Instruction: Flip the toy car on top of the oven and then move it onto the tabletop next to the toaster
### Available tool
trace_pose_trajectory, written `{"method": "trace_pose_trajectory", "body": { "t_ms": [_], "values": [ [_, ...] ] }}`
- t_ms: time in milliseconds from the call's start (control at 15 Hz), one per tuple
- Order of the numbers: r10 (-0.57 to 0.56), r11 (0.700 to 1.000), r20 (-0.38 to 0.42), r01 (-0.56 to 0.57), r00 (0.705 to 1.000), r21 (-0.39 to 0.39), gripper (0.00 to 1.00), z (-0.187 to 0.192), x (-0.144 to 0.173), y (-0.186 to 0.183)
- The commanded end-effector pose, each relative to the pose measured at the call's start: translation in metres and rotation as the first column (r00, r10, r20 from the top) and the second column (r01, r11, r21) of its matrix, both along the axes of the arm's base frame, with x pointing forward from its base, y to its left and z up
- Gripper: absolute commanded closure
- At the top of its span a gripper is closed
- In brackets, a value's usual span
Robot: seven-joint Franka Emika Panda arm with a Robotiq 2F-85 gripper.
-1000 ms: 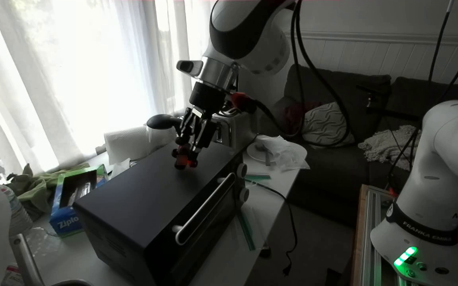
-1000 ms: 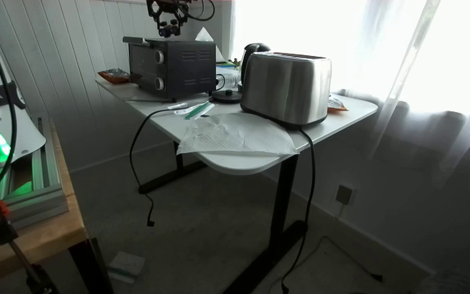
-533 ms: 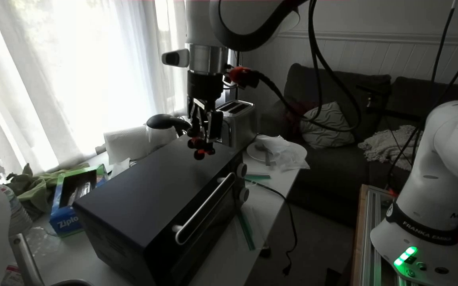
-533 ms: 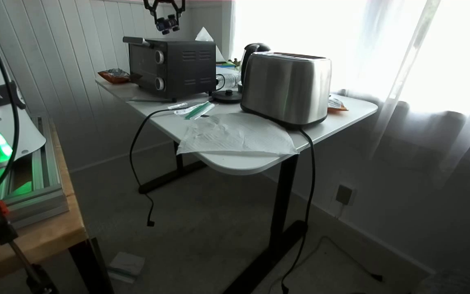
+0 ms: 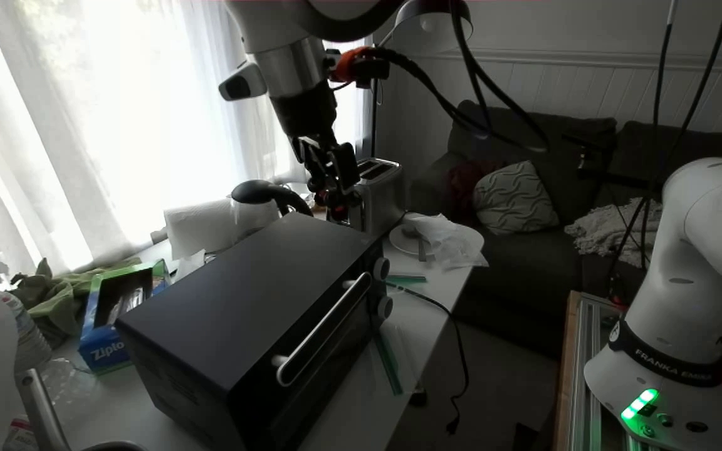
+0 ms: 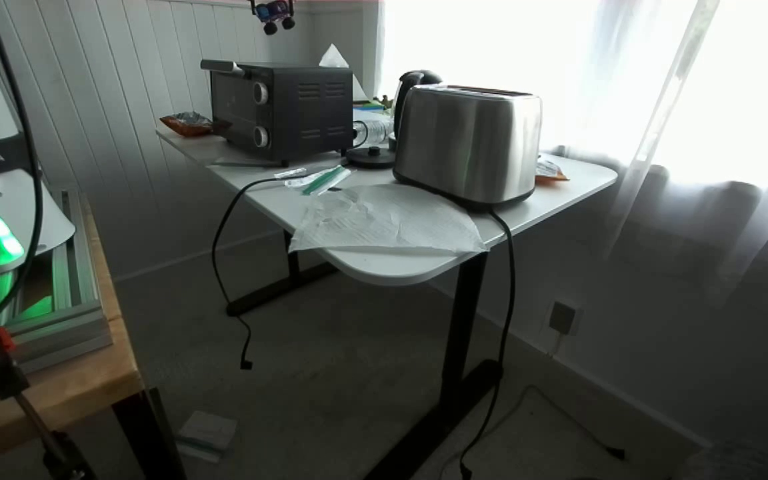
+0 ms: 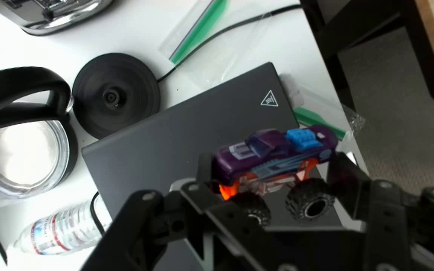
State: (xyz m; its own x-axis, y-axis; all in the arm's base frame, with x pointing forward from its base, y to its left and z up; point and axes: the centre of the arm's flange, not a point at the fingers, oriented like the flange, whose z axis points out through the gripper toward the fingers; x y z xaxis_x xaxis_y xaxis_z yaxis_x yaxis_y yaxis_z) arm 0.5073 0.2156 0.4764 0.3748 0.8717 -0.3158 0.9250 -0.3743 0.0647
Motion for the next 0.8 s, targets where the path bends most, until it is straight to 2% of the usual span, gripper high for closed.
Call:
{"method": "trace_pose_trajectory", "body": {
  "t_ms": [0,200,733],
  "values": [
    [0.033,0.991,-0.081,-0.043,0.996,-0.130,0.48,-0.019,0.032,0.031],
    [0.053,0.974,-0.129,-0.080,0.990,-0.212,0.48,-0.037,0.041,0.046],
    [0.046,0.910,-0.176,-0.114,0.983,-0.398,0.48,-0.062,0.063,0.061]
  ]
}}
